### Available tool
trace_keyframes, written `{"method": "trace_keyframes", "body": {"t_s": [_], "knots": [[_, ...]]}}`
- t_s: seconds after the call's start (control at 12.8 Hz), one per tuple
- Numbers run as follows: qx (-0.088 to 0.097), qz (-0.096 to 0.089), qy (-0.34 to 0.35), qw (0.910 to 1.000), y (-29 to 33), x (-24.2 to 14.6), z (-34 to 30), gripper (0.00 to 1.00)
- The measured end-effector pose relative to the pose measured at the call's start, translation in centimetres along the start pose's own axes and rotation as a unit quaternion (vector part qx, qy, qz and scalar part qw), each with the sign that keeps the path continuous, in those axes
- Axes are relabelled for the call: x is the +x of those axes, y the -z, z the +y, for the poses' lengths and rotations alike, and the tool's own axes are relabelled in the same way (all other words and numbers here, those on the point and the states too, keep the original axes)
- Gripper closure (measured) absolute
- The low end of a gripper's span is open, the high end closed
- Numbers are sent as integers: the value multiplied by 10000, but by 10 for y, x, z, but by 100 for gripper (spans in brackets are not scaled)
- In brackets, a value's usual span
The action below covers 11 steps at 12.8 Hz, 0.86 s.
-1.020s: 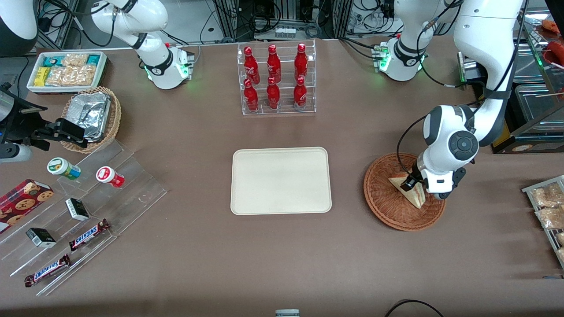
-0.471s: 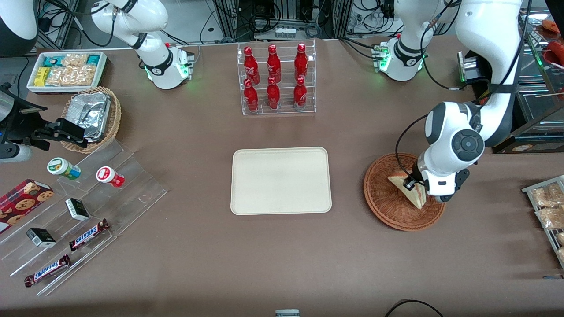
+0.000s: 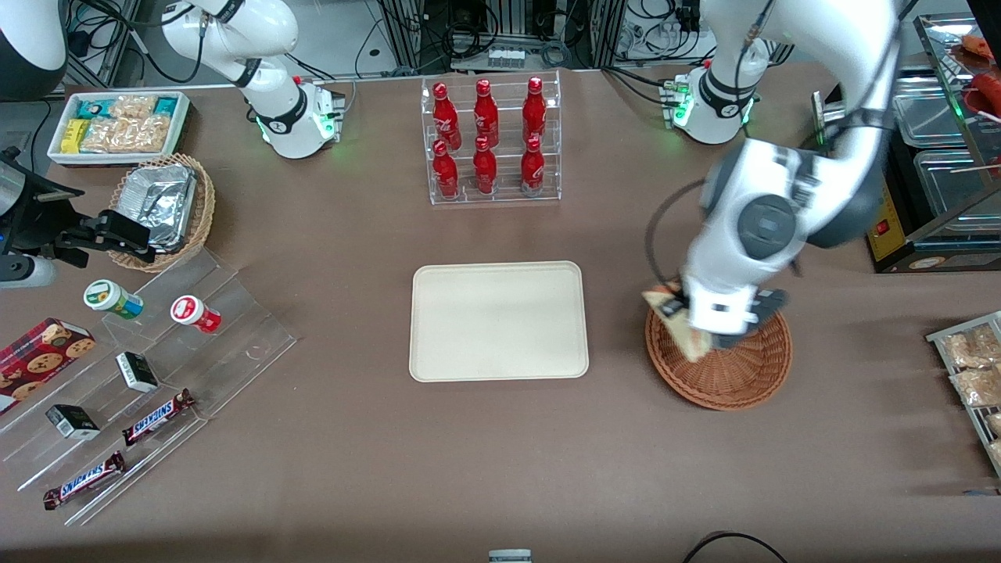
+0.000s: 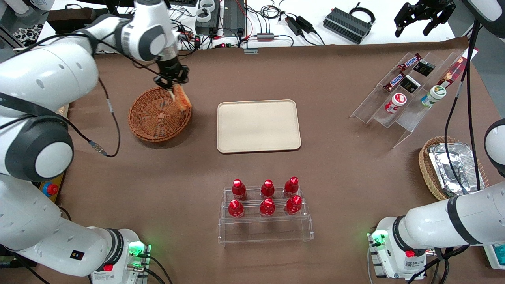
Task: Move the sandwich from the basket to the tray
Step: 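Lift the sandwich and carry it over the cream tray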
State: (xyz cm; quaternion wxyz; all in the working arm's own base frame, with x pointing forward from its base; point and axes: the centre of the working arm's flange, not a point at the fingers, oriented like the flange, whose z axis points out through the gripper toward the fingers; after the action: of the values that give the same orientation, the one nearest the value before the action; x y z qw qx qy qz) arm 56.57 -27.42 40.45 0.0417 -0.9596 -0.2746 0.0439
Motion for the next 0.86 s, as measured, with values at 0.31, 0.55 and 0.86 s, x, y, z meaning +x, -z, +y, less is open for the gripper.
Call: {"method": "trace_keyframes", "body": {"t_s": [0.31,0.55,0.86], "knots": [[231,-9,-788,9966,-43,-90,85,74],[315,5,-1210,9921,-79,-134,134,74],[286,177,-1707,9848,-99,-162,164,85]]}}
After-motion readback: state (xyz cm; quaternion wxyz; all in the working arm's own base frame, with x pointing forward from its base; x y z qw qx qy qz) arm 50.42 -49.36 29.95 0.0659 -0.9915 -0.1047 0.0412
